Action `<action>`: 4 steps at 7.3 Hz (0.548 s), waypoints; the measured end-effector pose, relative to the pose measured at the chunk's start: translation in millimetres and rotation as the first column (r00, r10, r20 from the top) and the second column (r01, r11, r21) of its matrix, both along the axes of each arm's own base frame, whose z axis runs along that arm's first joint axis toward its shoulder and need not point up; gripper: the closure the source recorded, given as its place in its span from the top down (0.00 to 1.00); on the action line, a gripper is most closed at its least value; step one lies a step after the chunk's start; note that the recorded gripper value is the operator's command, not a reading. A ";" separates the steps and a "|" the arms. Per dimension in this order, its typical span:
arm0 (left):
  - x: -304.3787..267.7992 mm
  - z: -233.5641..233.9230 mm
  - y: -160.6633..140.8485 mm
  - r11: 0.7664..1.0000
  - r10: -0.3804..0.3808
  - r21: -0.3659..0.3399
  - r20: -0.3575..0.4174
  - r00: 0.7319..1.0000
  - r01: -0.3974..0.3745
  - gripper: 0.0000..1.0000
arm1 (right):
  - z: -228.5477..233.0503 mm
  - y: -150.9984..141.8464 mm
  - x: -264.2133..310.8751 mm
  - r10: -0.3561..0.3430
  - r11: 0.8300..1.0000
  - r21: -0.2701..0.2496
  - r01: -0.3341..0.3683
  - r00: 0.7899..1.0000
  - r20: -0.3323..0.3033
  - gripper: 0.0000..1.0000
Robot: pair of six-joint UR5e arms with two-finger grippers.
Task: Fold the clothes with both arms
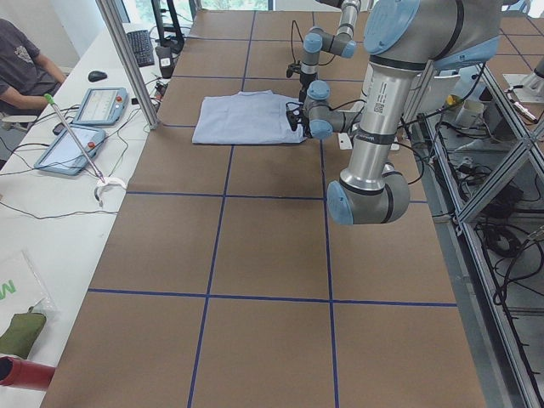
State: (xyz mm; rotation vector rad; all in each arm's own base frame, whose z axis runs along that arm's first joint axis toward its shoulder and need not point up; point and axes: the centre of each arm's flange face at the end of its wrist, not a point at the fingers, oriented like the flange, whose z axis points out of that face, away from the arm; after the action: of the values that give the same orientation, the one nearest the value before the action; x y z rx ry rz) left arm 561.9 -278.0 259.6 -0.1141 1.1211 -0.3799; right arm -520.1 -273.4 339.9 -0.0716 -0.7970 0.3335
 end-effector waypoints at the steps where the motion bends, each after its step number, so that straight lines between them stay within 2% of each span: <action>1: 0.0 0.2 0.0 1.000 0.000 0.000 0.000 1.000 0.000 0.00 | 0.0 0.4 -0.4 -0.001 1.000 0.000 0.001 1.000 0.000 0.76; 3: -0.3 0.0 0.1 1.000 0.000 0.000 0.000 1.000 0.000 0.00 | -0.1 0.9 -1.2 0.000 1.000 -0.004 0.000 1.000 0.000 0.60; 4: -0.4 -0.1 0.1 1.000 0.000 0.000 0.000 1.000 0.000 0.00 | -0.3 1.2 -1.5 0.001 1.000 -0.005 -0.001 1.000 0.000 0.58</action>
State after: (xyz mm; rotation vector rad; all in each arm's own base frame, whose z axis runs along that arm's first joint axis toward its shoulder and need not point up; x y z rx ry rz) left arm 561.4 -278.0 259.6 -0.1141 1.1216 -0.3800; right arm -521.7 -272.2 339.6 -0.0760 -0.7967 0.3367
